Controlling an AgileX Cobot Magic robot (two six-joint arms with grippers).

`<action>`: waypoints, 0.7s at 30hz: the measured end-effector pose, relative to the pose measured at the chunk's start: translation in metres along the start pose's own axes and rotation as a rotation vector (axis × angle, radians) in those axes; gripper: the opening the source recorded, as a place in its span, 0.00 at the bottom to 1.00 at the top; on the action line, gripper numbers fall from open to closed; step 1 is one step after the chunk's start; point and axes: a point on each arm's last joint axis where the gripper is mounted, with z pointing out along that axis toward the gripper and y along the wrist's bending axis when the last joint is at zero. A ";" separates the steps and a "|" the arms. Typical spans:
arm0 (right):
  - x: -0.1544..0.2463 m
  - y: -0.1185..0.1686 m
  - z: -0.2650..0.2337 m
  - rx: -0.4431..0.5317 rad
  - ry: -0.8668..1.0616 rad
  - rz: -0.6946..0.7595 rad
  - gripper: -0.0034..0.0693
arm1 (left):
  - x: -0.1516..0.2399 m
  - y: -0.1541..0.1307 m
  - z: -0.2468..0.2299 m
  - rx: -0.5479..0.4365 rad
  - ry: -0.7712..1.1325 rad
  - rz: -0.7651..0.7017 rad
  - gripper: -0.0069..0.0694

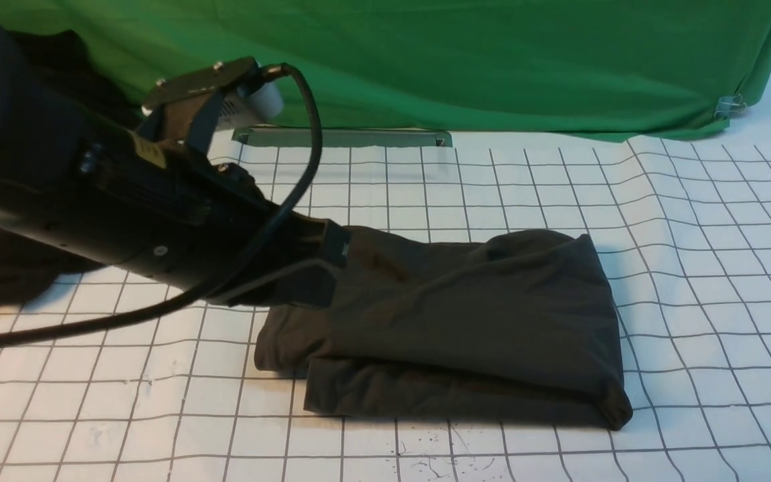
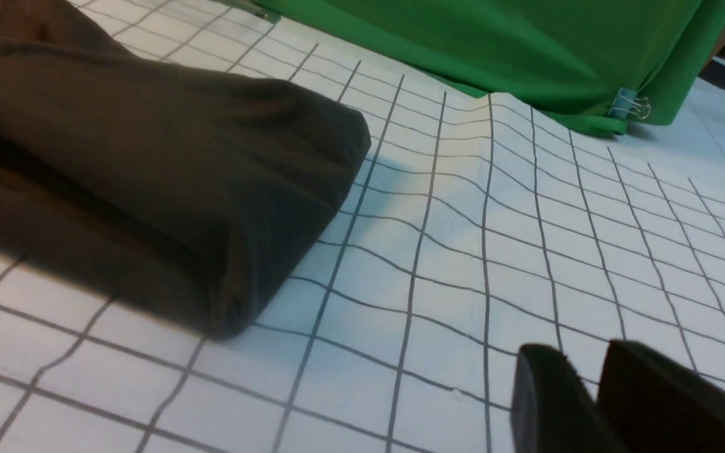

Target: Fold a long-sleeved shirt over a white checkered tablecloth.

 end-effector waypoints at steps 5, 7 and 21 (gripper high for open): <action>0.000 -0.002 0.000 0.039 0.006 0.007 0.24 | 0.011 -0.005 -0.042 -0.025 -0.082 0.082 0.10; 0.001 -0.004 0.000 0.065 0.012 0.012 0.25 | 0.019 -0.006 -0.065 -0.049 -0.118 0.125 0.10; 0.001 -0.005 0.000 0.081 0.015 0.015 0.29 | 0.119 0.018 -0.115 -0.087 -0.353 0.228 0.10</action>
